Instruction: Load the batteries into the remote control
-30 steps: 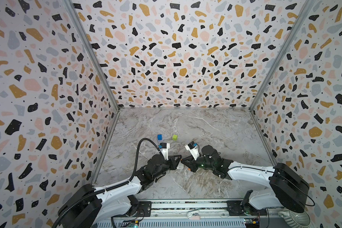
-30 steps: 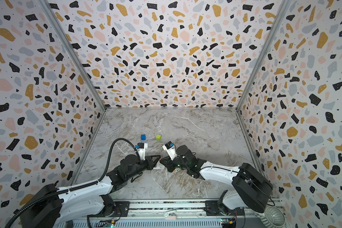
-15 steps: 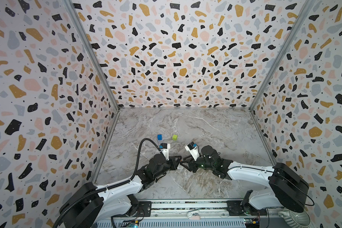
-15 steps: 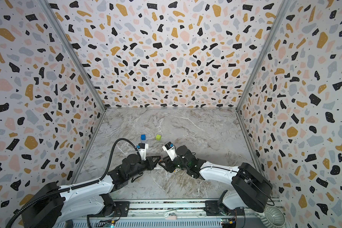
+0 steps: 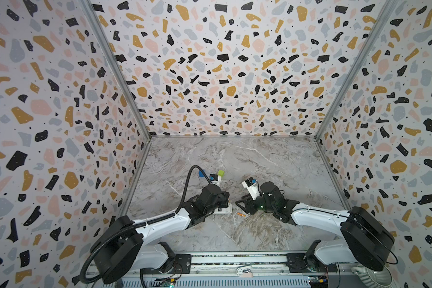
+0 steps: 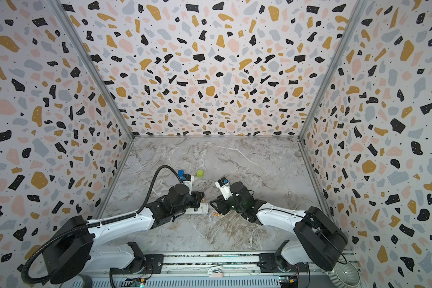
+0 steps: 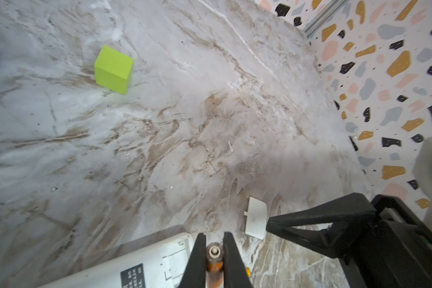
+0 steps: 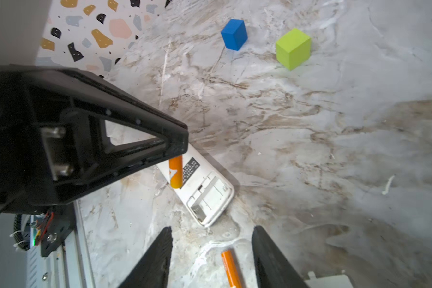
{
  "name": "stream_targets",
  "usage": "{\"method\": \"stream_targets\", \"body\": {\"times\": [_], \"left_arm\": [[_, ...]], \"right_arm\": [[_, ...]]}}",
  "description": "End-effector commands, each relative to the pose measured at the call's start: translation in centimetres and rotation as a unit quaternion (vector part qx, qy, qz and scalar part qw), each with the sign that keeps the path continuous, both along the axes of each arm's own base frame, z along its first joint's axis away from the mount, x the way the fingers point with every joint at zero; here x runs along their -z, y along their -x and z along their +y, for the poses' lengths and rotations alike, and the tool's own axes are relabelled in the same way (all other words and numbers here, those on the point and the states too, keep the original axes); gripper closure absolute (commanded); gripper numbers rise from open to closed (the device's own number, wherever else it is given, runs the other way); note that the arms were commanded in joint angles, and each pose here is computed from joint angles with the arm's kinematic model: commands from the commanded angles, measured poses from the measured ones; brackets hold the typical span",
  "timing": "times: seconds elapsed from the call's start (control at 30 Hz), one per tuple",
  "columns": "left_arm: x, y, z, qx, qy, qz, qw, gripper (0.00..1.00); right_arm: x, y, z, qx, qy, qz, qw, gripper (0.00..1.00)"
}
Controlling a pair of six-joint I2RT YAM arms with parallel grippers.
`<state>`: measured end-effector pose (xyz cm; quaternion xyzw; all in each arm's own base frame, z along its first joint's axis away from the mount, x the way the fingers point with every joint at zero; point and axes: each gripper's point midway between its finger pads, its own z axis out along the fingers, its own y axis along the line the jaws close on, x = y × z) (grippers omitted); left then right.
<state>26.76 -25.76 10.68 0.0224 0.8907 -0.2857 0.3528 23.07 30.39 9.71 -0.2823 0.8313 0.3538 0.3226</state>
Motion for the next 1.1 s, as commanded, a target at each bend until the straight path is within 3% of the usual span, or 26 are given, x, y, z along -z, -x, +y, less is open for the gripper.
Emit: {"method": "stream_targets", "body": {"times": [0.0,0.73,1.07], "left_arm": [[0.5,-0.3,-0.1,0.006,-0.028,-0.002,1.000,1.00],[4.7,0.1,-1.2,0.019,-0.140,0.021,0.990,1.00],[5.6,0.6,-0.5,0.010,-0.161,0.031,0.986,1.00]], "right_arm": [[1.4,-0.4,-0.2,-0.005,0.035,0.005,0.999,0.46],[1.6,-1.4,-1.1,0.012,0.048,-0.008,0.999,0.46],[1.5,-1.5,-1.3,0.015,0.047,-0.010,0.999,0.47]]}}
